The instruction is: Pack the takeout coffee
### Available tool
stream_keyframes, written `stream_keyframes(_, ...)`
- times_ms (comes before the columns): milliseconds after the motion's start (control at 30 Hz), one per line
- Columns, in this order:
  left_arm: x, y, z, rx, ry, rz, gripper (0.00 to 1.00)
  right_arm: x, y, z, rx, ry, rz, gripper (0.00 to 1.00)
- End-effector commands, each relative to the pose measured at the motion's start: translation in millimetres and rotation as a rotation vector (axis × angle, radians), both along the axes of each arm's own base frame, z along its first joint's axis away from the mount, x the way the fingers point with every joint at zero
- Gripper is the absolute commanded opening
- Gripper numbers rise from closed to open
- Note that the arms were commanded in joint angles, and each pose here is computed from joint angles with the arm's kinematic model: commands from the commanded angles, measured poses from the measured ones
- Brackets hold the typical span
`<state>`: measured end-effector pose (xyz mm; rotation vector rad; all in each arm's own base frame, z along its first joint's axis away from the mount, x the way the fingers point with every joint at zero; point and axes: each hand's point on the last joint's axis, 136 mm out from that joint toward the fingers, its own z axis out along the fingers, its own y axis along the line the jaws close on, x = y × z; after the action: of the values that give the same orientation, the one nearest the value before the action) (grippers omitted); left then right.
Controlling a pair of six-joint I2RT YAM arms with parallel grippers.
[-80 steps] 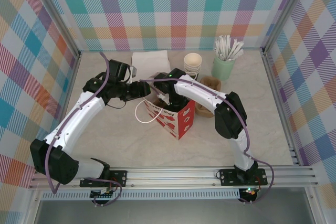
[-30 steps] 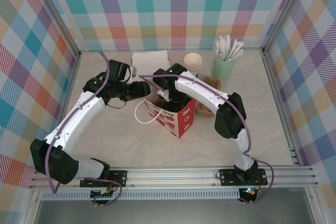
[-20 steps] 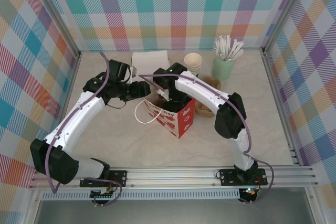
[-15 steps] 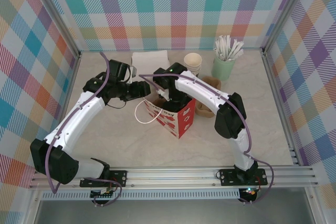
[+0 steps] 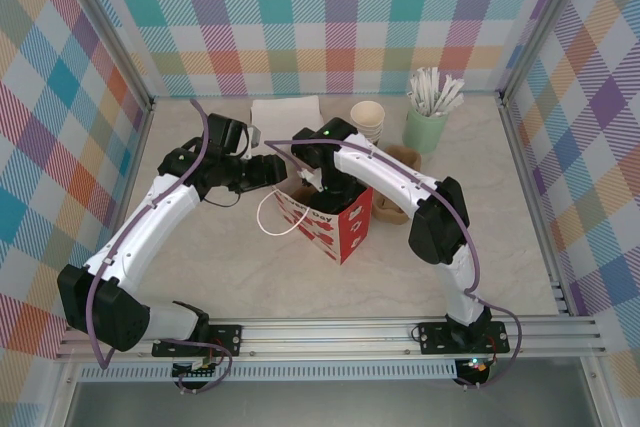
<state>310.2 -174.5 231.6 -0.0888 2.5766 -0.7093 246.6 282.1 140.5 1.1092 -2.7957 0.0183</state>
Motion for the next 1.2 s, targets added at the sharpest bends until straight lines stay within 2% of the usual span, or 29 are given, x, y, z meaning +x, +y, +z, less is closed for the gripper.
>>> stream_keyframes(0, 2.4, -0.2, 8.2, 0.006, -0.023, -0.015, 0.67, -4.2, -5.0, 9.5, -0.004, 0.007, -0.010, 0.77)
stream_keyframes(1167, 0.8, 1.1, 7.2, 0.012, -0.020, -0.014, 0.67, 2.3, -3.8, -14.7, -0.029, 0.023, -0.018, 0.77)
